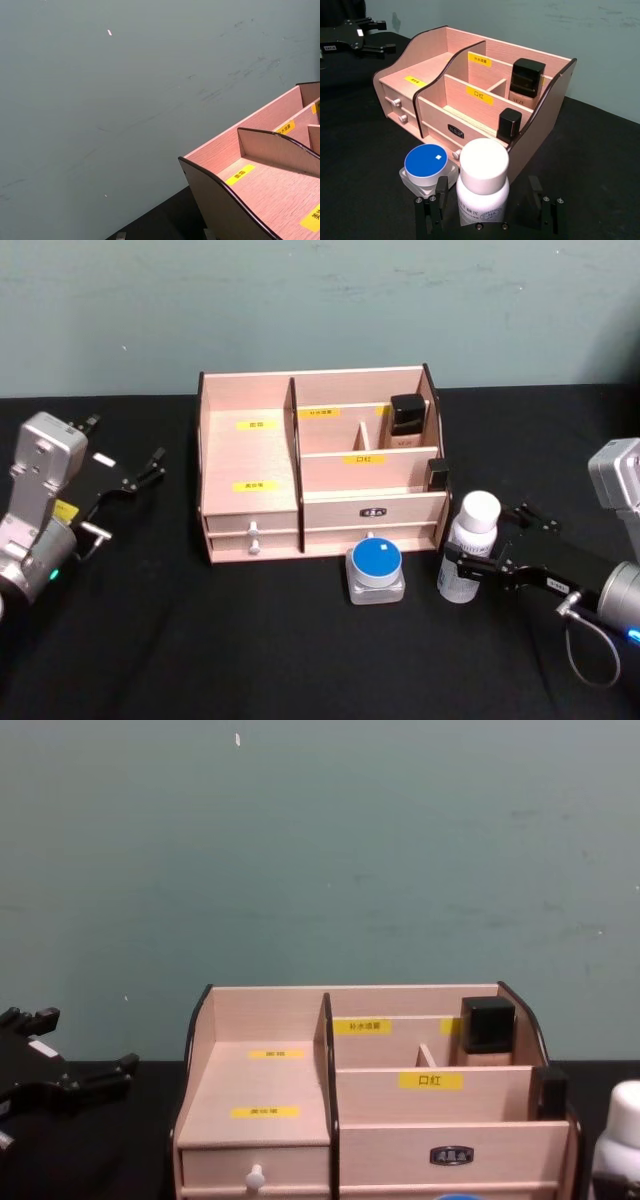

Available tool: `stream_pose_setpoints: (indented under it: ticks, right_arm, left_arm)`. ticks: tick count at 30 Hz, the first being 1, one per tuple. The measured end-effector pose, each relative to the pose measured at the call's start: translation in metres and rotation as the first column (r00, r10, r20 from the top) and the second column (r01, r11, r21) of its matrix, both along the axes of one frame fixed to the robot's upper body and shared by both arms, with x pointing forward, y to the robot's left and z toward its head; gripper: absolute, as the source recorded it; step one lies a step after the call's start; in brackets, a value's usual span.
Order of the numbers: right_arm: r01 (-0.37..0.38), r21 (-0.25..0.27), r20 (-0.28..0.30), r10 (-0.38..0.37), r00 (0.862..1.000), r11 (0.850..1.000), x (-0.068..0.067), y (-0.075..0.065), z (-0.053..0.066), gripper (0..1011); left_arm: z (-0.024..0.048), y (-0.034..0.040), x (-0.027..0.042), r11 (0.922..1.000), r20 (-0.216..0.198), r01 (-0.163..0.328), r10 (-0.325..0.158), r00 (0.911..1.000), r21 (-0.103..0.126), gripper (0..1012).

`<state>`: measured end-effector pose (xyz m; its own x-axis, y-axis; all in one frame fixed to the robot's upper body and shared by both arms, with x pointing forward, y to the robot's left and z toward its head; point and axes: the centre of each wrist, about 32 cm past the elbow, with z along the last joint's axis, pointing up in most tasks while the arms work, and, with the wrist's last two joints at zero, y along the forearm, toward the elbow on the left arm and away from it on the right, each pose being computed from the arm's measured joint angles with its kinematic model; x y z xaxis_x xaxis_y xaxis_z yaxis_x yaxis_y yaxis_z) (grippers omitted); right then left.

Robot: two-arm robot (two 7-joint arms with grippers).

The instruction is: Pick up the facial cleanser and watermelon frost from the table and place them into the tiered storage box.

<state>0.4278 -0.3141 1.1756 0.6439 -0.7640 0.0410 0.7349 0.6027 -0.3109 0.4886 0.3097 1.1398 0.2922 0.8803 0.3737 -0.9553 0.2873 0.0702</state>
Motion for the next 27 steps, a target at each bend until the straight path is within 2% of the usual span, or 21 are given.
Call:
stream_pose_setpoints:
  ticks: [23, 27]
  right_arm:
    - [-0.011, 0.0, 0.015, 0.011, 1.0, 1.0, 0.0023, 0.0027, 0.0, 1002]
    - [-0.011, -0.001, 0.015, 0.011, 1.0, 1.0, 0.0022, 0.0025, 0.0001, 924]
  left_arm:
    - [0.0, 0.0, 0.0, 1.0, 0.0, 0.0, 0.0, 1.0, 0.0, 1001]
    - [0.0, 0.0, 0.0, 1.0, 0.0, 0.0, 0.0, 1.0, 0.0, 1001]
